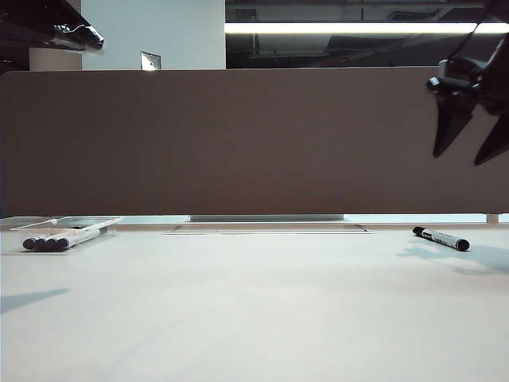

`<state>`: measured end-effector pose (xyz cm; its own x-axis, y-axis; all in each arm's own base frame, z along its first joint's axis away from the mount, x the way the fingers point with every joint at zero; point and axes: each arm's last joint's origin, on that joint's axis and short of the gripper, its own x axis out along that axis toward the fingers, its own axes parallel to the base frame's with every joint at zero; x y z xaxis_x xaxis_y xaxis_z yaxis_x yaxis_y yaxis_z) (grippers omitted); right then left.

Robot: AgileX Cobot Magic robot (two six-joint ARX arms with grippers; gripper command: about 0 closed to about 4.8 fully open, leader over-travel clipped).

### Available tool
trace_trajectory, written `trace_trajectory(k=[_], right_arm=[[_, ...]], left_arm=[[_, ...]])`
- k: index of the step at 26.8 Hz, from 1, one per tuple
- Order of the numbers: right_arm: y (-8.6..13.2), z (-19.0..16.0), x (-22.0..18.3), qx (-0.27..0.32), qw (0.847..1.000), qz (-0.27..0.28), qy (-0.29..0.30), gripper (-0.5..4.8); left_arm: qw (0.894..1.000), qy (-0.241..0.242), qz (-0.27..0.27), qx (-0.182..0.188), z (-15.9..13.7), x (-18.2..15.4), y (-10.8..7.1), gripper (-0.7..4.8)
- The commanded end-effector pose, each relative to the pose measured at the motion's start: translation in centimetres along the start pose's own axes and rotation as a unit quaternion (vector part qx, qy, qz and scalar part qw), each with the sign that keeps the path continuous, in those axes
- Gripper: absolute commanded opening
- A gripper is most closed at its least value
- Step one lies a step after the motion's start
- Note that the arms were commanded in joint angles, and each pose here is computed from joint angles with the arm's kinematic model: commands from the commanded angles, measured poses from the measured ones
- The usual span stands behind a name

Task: Pick up the black marker on the right and put it into the packaging box on the left, making sure the marker fit the shape of the box's grooves.

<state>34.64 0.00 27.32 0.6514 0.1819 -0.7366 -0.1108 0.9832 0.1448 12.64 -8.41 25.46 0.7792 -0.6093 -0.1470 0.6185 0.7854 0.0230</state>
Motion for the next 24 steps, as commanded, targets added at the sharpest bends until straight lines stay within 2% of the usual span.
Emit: trace_trajectory(k=[1, 11, 24], right_arm=[[-0.3, 1.1, 1.8, 0.004, 1.0, 0.004, 0.021, 3.26], [-1.4, 1.3, 7.1, -0.007, 1.0, 0.0, 0.029, 3.24], [-2.5, 0.9, 9.5, -0.035, 0.999, -0.022, 0.023, 3.23]], left_arm=[[1.0, -0.005, 0.0, 0.004, 0.2, 0.0, 0.0, -0.06], [1.0, -0.004, 0.0, 0.004, 0.2, 0.0, 0.0, -0.06], [1.0, -0.004, 0.0, 0.004, 0.2, 0.0, 0.0, -0.06]])
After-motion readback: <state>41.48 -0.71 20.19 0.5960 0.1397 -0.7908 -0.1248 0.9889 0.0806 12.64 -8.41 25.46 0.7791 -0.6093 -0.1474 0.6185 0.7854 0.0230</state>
